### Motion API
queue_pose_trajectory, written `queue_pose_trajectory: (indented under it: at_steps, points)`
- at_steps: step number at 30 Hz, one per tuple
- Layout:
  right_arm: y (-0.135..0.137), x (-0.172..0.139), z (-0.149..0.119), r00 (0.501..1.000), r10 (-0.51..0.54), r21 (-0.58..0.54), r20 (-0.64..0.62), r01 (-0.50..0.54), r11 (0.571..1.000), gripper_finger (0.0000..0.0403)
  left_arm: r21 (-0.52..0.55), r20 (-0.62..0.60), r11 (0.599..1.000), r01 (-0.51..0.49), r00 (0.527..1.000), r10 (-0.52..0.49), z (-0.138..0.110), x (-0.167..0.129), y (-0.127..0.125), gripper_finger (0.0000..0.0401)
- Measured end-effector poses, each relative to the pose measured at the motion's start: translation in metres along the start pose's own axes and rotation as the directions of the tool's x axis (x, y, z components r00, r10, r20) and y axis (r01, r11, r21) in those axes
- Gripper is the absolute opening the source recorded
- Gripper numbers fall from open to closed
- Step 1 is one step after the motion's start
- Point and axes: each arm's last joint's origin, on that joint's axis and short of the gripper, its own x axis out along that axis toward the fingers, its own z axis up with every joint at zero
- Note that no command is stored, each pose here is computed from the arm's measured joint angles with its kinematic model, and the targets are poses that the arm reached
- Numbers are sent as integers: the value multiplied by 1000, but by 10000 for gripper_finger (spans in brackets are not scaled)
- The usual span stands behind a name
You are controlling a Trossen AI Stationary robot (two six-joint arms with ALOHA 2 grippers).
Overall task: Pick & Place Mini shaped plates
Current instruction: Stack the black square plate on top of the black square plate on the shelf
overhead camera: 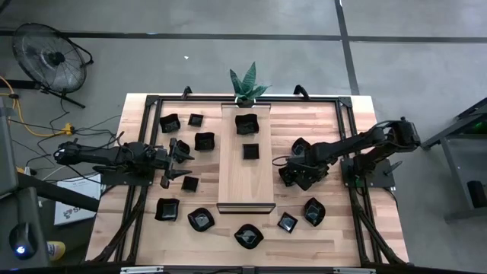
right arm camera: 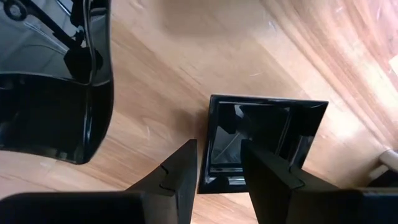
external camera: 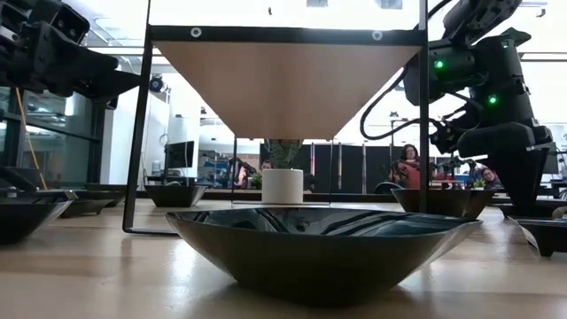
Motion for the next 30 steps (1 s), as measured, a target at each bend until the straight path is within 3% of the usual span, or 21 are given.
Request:
queue_pose_trajectory:
  at_steps: [25, 30]
  points:
    - [4, 7, 3, 1000, -12, 13, -7, 12, 1000, 118, 0, 0, 1000, 0, 1000, 0, 0, 0, 0, 234]
    - [4, 7, 3, 1000, -13, 12, -6, 13, 1000, 104, 0, 0, 1000, 0, 1000, 0, 0, 0, 0, 234]
